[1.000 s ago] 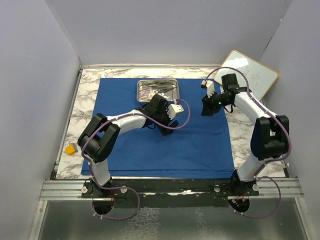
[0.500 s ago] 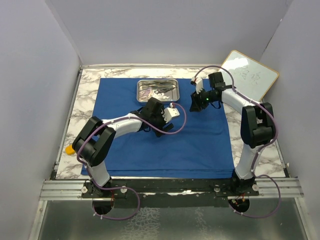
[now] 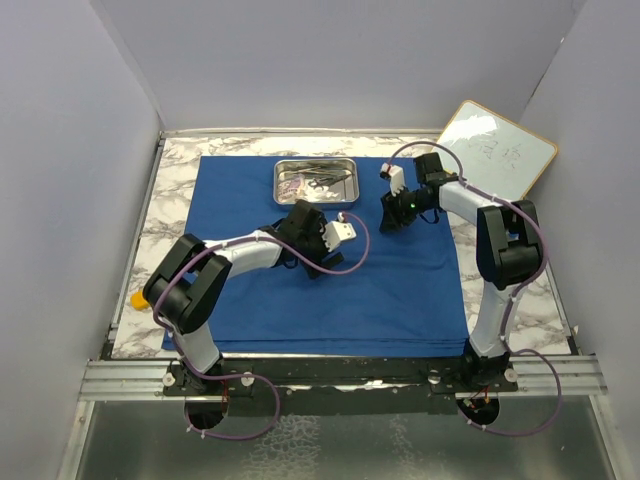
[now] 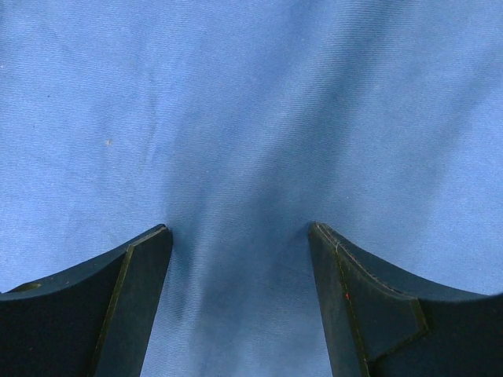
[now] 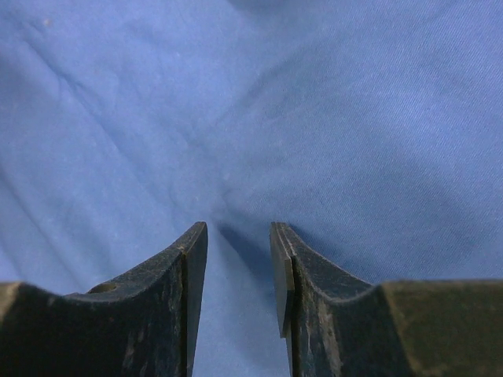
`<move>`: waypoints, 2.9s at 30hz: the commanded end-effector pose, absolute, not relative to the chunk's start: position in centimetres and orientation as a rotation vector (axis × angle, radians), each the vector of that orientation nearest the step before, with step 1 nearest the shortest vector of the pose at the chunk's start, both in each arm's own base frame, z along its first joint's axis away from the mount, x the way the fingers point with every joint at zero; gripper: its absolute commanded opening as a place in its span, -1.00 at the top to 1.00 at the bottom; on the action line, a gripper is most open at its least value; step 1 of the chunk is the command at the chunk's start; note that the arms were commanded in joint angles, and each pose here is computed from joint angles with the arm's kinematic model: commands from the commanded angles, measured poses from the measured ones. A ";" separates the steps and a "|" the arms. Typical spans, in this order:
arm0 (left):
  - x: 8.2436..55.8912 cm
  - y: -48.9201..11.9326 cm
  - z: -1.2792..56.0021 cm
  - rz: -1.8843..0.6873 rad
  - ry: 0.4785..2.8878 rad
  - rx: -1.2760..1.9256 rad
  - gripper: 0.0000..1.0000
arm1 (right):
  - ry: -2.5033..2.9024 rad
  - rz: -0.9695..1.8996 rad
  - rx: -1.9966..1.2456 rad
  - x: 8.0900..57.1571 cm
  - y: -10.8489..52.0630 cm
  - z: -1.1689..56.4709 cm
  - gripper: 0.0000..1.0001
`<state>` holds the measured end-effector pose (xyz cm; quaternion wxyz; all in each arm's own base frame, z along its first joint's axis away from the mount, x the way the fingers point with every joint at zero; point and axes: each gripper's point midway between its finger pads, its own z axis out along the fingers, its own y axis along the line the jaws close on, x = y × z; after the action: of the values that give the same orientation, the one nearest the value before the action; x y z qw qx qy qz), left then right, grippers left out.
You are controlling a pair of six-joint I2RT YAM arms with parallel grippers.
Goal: Open and lay out the surgical kit
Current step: Smooth out the surgical kit at the center of the board.
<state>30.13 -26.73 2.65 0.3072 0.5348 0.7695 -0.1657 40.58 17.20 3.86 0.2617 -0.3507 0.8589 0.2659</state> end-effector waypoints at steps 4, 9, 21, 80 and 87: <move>25.7 -24.5 -0.2 -0.463 2.103 1.577 -0.48 | 2.365 0.657 -0.965 40.7 16.5 1.7 0.25; 24.1 -24.3 -0.8 -0.490 2.099 1.660 -0.48 | 2.412 0.605 -0.969 40.7 15.7 0.3 0.26; 19.9 -24.4 -0.5 -0.689 2.033 1.869 -0.48 | 2.448 0.587 -0.970 40.5 15.3 -0.8 0.27; 13.7 -35.4 0.0 -1.180 1.958 1.999 0.01 | 2.436 0.528 -0.880 41.9 14.5 0.6 0.30; 11.5 -34.7 -0.9 -1.333 2.014 2.010 0.16 | 2.448 0.469 -0.905 42.0 13.8 -0.2 0.30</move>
<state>17.59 -38.22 2.83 0.1479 0.6664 0.6212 -0.3849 41.85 15.26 2.56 0.2628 -0.3287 0.8827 0.2090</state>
